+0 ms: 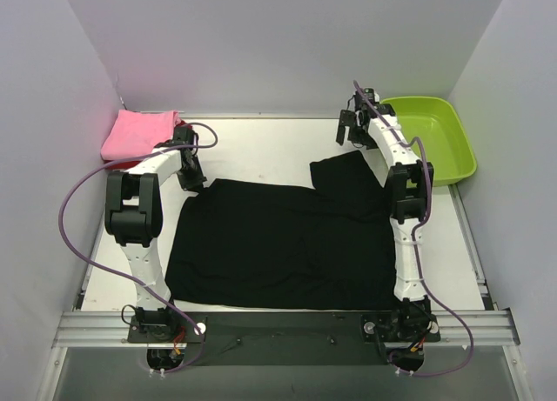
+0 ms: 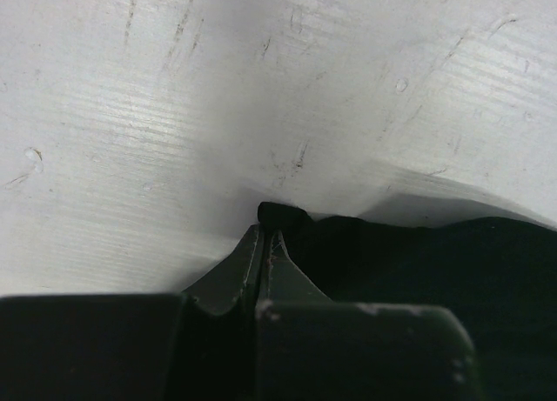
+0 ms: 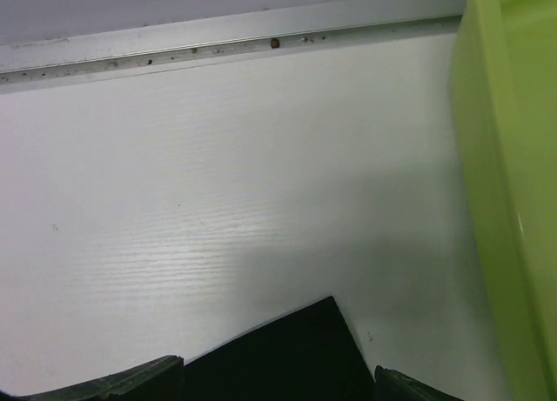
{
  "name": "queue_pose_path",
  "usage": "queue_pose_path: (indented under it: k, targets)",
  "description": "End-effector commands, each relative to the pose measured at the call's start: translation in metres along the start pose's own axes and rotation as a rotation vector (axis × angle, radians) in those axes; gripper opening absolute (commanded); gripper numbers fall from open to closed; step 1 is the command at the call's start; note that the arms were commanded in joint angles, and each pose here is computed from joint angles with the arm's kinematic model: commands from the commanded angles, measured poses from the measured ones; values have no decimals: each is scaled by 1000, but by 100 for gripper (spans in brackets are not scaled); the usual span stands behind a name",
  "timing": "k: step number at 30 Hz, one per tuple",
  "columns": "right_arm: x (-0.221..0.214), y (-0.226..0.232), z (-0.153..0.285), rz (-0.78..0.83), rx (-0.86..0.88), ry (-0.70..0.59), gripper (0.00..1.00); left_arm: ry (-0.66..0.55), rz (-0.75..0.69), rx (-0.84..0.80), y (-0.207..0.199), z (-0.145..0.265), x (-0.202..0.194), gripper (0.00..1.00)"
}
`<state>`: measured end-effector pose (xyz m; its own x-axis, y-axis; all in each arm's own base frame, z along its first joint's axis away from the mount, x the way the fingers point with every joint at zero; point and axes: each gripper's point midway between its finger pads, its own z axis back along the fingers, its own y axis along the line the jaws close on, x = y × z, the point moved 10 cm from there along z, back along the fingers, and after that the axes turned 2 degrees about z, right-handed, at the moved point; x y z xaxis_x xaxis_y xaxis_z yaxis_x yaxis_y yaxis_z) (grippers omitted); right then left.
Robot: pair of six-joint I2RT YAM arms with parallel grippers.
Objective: Fold and stack the t-shirts
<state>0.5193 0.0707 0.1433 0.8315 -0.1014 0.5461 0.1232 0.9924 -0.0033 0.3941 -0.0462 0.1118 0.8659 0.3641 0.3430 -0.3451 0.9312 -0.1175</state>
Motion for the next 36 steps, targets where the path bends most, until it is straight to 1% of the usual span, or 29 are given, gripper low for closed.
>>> queue_pose_path:
  k: [1, 6, 8, 12, 18, 26, 36]
  targets:
    - [-4, 4, 2, 99, -51, 27, 89, 49, 10, 18, 6, 0, -9, 0]
    - [-4, 1, -1, 58, -16, 55, 91, 48, 12, 18, 6, 0, -8, 0]
    - [-6, -3, -3, 34, 0, 86, 92, 49, 10, 15, 6, 0, -8, 0]
    - [-1, -12, -2, 5, -17, 88, 92, 51, 11, 11, 5, 0, -9, 0]
    - [-4, -20, -11, -41, -27, 116, 92, 60, 12, 7, 4, -2, -9, 0]
    - [-7, -13, -20, -121, 110, 167, 91, 61, 15, 9, 5, -2, -9, 0]
    - [-15, -10, -29, -155, 123, 209, 87, 60, 15, 10, 5, -2, -9, 0]
